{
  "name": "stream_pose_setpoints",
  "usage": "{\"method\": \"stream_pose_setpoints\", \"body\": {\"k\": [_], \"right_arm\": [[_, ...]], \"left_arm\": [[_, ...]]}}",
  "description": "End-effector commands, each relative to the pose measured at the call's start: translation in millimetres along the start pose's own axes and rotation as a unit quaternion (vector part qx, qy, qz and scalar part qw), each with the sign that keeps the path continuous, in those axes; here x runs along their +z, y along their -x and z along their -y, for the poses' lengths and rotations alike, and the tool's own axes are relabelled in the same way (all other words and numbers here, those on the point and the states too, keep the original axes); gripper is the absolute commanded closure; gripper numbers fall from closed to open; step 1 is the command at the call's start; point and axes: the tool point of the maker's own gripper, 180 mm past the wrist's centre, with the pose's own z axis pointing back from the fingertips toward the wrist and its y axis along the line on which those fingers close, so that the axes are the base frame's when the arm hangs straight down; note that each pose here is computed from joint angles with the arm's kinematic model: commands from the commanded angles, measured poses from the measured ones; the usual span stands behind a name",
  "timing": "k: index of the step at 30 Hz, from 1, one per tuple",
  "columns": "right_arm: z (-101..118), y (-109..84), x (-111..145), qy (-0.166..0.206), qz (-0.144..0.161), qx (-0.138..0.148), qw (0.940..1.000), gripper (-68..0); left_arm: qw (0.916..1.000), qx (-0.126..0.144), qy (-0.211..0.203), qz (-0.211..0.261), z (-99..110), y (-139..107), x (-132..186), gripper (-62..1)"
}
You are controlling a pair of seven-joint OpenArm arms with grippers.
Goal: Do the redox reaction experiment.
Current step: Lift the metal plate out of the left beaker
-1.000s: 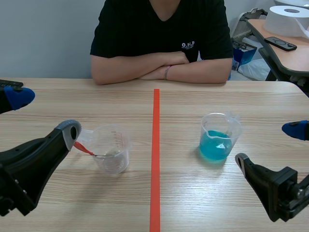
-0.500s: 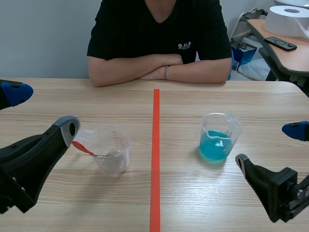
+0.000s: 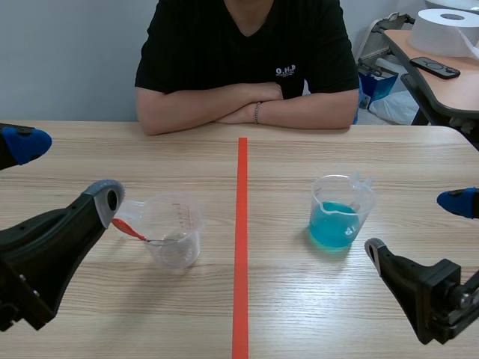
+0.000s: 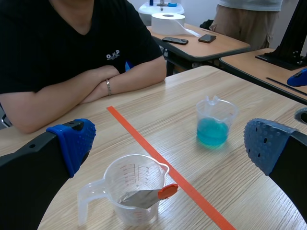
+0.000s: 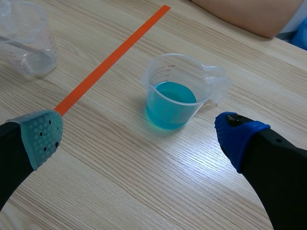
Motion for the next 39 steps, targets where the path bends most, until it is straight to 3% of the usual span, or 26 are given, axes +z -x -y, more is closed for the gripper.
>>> {"method": "stream_pose_setpoints", "body": {"k": [1,39], "right_arm": [[2.3,-12.2,-2.1,0.003,0.019,0.002,0.9998,-67.9],[2.2,-12.2,-2.1,0.003,0.019,0.002,0.9998,-67.9]], "left_arm": [[0.9997,-0.001,-0.002,0.024,-0.7,-11.2,-1.3,-62.3],[0.9994,0.000,-0.003,0.035,-0.9,-15.2,-1.1,-62.3]]}}
